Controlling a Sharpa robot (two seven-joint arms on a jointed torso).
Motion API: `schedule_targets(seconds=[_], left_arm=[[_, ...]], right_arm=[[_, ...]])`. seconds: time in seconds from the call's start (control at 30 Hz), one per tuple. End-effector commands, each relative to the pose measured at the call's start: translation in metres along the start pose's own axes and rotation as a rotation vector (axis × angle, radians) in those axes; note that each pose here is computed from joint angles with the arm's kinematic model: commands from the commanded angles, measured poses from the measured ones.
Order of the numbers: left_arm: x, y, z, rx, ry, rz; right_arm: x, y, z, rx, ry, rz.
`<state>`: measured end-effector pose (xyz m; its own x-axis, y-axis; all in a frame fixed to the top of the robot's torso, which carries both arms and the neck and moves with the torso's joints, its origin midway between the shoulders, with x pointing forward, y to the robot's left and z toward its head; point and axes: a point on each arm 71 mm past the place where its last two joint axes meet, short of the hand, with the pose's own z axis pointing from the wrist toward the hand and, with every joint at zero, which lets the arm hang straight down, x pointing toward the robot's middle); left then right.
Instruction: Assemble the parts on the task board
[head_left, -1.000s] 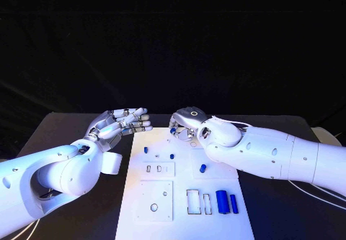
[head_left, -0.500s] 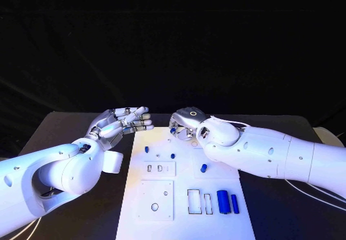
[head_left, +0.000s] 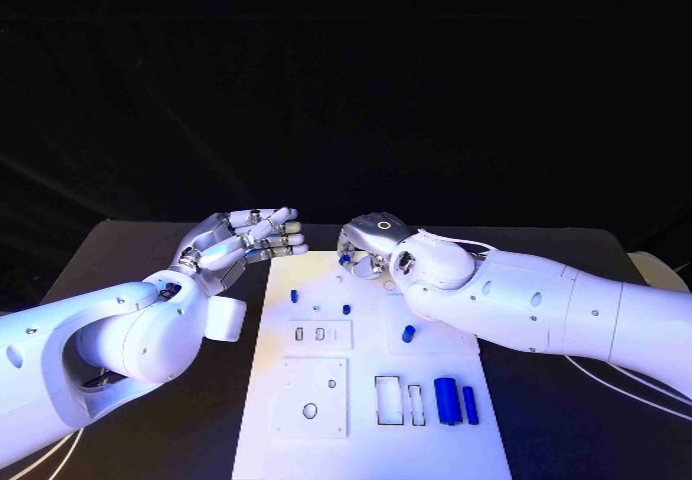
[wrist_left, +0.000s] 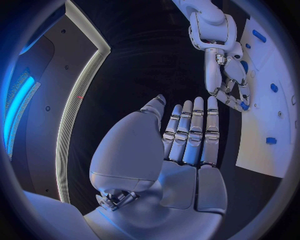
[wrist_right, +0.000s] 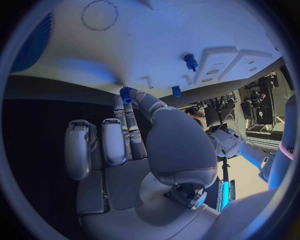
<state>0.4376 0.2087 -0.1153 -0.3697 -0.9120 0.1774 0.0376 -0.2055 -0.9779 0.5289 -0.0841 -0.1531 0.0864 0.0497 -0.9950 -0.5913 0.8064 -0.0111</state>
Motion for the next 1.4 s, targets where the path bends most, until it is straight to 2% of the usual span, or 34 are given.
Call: schedule_targets(seconds=[0.03,0.43,0.57,0.77,0.87,0.97,1.07,1.23,1.4], left_arm=[[0.0027,-0.0019,0.0003,0.008,0.022,-0.01],[0.0022,-0.0026,0.0004,0.007,0.022,-0.009],[0.0023,-0.0027,0.0003,0.007,0.023,-0.01],[0.0008,-0.0029,0.0002,0.007,0.021,-0.009],[-0.0002,-0.003,0.0001,0.007,0.021,-0.009],[-0.0015,-0.0028,0.0003,0.006,0.02,-0.008],[-0.0027,-0.0024,0.0011,0.006,0.019,-0.008],[-0.0043,-0.0011,0.0038,0.005,0.017,-0.007],[-0.0051,-0.0001,0.0055,0.004,0.015,-0.007]], right_arm=[[0.003,0.001,0.0,-0.006,0.029,-0.01],[0.004,-0.001,0.002,0.002,0.029,-0.012],[0.002,-0.003,-0.002,0.006,0.019,-0.005],[-0.006,-0.012,-0.022,0.024,-0.01,0.042],[-0.015,-0.023,-0.037,0.056,-0.046,0.108],[-0.021,-0.038,-0.052,0.101,-0.047,0.17],[-0.023,-0.052,-0.064,0.146,-0.004,0.211],[-0.02,-0.075,-0.083,0.218,0.115,0.224],[-0.016,-0.088,-0.089,0.264,0.178,0.217]])
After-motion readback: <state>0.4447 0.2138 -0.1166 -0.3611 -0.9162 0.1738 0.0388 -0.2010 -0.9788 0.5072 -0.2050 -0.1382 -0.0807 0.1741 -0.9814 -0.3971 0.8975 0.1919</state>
